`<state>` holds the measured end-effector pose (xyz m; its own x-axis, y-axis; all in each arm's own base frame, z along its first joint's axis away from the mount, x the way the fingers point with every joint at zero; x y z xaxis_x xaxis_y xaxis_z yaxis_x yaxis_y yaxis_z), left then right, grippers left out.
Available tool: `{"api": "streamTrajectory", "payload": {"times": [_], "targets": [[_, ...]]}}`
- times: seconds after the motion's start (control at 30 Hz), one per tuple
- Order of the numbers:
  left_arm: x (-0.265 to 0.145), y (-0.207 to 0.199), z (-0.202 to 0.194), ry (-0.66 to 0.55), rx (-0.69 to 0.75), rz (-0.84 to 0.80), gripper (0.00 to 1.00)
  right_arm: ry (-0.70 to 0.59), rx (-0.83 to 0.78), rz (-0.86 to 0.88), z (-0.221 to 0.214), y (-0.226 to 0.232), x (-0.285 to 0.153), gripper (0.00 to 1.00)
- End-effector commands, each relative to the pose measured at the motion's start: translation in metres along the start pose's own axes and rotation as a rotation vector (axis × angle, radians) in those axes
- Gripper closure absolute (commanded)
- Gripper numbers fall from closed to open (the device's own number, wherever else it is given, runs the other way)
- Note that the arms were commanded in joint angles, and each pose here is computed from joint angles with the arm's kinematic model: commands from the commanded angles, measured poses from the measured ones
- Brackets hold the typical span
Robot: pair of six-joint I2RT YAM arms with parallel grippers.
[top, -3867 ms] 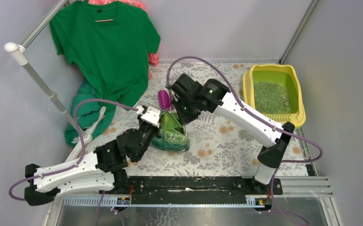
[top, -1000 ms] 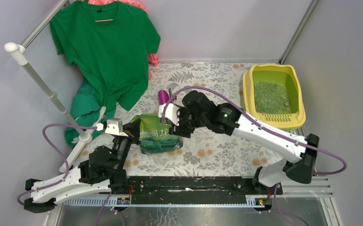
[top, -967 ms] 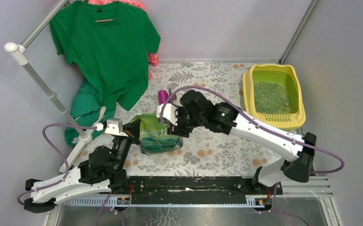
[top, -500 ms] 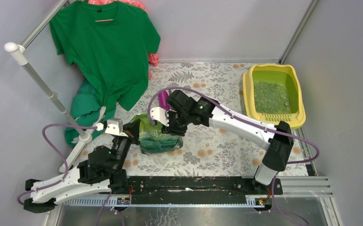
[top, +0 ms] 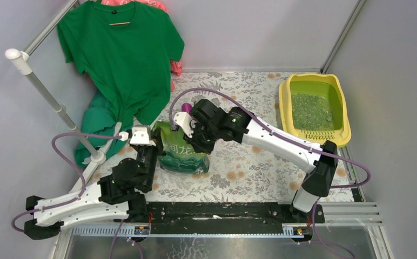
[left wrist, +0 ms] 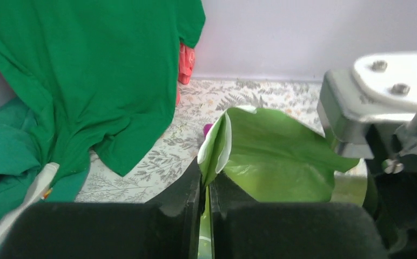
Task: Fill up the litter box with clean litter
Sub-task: Adjust the cat litter bag at the center of the board.
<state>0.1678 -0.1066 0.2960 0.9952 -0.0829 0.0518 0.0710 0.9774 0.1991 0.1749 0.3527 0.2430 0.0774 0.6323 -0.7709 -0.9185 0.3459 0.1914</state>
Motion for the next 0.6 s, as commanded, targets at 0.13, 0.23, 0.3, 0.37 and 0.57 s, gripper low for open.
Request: {"api": "streamTrajectory", "payload": {"times": [0.13, 0.23, 0.3, 0.37, 0.57], "targets": [[0.015, 0.033, 0.064, -0.037, -0.333, 0.332, 0.21, -0.321, 0.389, -0.136, 0.049, 0.024, -0.066, 1.0], [0.021, 0.032, 0.058, 0.03, -0.292, 0.396, 0.01, -0.334, 0.471, -0.186, 0.041, 0.015, -0.05, 1.0], [0.02, 0.03, 0.053, 0.06, -0.324, 0.383, 0.01, -0.354, 0.532, -0.212, 0.04, 0.009, -0.039, 1.0], [0.018, 0.029, 0.046, 0.082, -0.351, 0.372, 0.01, -0.374, 0.572, -0.216, 0.043, 0.007, -0.029, 1.0], [0.012, 0.009, 0.002, 0.171, -0.38, 0.271, 0.01, -0.432, 0.588, -0.261, 0.071, 0.0, -0.017, 1.0]]}}
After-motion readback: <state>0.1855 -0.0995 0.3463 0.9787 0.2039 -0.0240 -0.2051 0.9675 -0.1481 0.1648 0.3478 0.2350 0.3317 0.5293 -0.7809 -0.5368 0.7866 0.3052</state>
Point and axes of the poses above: each gripper's point midway between its finger pads, its own x axis out along the fingers, its own y axis along the line the jaws close on, z = x × y, the point moved 4 cm from there along -x, back along the fingers, and after that the axes turned 15 degrees about x, right-handed, at the moved point
